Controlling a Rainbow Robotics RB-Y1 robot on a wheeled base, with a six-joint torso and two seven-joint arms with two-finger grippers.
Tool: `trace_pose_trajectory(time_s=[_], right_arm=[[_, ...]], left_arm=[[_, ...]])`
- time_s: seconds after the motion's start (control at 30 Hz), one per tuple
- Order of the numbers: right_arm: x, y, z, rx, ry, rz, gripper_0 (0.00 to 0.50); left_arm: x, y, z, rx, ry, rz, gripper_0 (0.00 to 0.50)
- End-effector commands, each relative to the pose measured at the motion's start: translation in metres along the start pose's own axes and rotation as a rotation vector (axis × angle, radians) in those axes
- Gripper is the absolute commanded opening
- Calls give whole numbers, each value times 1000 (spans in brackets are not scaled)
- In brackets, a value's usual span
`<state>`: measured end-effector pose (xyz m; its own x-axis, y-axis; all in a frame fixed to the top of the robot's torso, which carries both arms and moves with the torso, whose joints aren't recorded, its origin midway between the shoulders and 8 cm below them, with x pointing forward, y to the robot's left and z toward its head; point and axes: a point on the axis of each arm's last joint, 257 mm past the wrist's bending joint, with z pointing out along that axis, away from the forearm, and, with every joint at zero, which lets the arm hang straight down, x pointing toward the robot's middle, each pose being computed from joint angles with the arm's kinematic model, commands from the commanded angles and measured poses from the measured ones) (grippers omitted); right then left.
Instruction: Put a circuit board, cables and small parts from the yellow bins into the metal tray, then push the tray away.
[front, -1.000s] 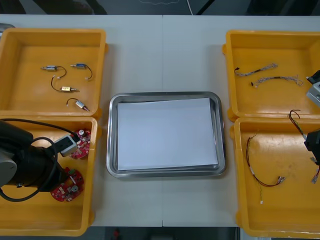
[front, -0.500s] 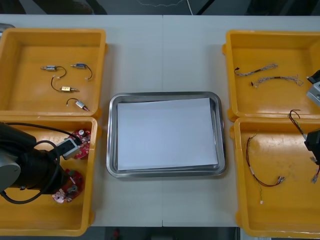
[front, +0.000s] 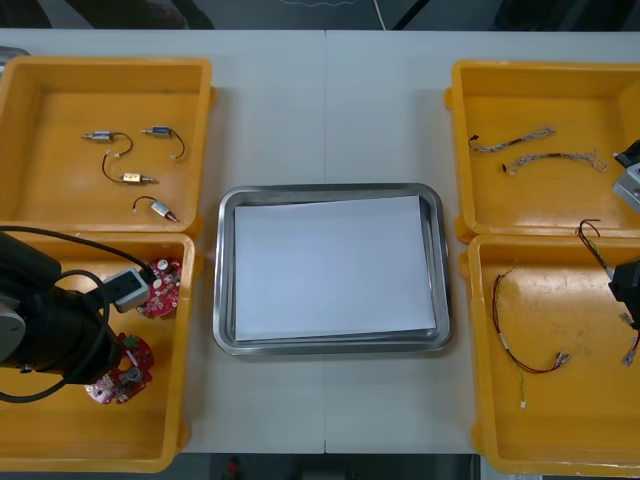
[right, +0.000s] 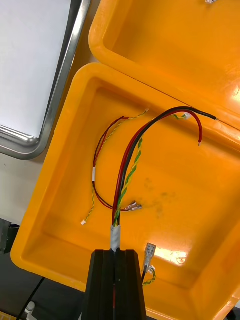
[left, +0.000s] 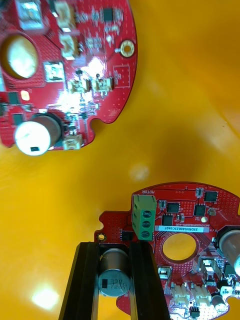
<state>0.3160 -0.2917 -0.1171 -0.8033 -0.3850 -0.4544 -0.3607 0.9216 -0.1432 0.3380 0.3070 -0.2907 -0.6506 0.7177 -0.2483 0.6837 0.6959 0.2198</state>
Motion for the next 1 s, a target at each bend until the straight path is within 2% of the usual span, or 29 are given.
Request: trace_pose_trajectory(time_s=[0.03,0.17,0.23,0.47,0.73,0.9,1.0], right_arm=[[-5,-6,-8,46,-14,-21,0],[-5,-6,-8,46,-15,-22,0],[-4,-5,-8,44,-12,-23,0],[-5,-6,-8,46,-15,-22,0],[-5,-6,-8,46,-15,-22,0],[-5,-6,-8,47,-16,-21,0],[-6,-6,-8,49,-16,-21,0]], left_arm=[[-22,8,-39,-49,-43,124,0],[-29,2,-55,-60,-61,144,0],[-37,1,-64,-69,-84,156,1],[-70,-15,-77,-20,-145,177,0],[-124,-39,-83,1,-205,191,1],[-162,-54,-79,21,-227,204,0],[-180,-59,-72,23,-226,218,0]])
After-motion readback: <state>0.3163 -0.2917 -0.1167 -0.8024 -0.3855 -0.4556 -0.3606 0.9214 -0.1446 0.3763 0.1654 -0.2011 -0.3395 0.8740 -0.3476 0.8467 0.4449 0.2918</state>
